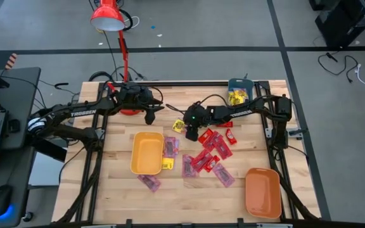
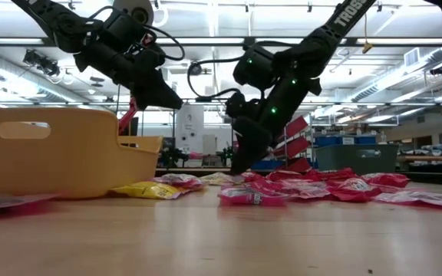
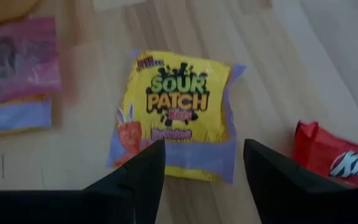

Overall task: Sort candy
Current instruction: Put the yellow candy pack into the blue bin

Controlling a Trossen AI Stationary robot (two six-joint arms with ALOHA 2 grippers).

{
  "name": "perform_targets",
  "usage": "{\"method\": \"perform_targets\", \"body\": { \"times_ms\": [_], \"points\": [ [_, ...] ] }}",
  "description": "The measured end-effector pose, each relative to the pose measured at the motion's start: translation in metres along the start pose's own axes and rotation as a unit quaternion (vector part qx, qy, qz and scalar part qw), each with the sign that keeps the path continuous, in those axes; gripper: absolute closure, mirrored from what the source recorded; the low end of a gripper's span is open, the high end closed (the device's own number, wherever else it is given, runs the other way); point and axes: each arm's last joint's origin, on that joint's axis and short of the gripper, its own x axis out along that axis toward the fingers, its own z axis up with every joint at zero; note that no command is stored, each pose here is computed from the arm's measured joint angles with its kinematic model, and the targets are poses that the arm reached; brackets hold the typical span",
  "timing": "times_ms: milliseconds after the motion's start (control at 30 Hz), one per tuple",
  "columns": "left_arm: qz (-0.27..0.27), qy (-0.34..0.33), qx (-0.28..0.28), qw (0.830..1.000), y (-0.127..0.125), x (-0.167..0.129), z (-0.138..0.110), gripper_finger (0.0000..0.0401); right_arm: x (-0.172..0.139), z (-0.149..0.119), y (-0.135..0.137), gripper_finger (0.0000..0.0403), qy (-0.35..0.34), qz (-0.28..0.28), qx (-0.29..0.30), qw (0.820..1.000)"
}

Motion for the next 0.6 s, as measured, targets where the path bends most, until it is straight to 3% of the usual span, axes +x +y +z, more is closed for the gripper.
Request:
{"method": "perform_targets", "body": {
  "times_ms": [367,600],
  "points": [
    [0.000,-0.001,0.000,1.000,0.000,0.000,0.000,0.0272,0.006,-0.019,-0.001,0.0216,-0.005,0.001,0.019,1.000],
    [0.000,-0.003,0.001,1.000,0.000,0.000,0.001,0.0272,0.007,-0.025,-0.001,0.0276,-0.013,0.001,0.023,1.000]
  ]
}}
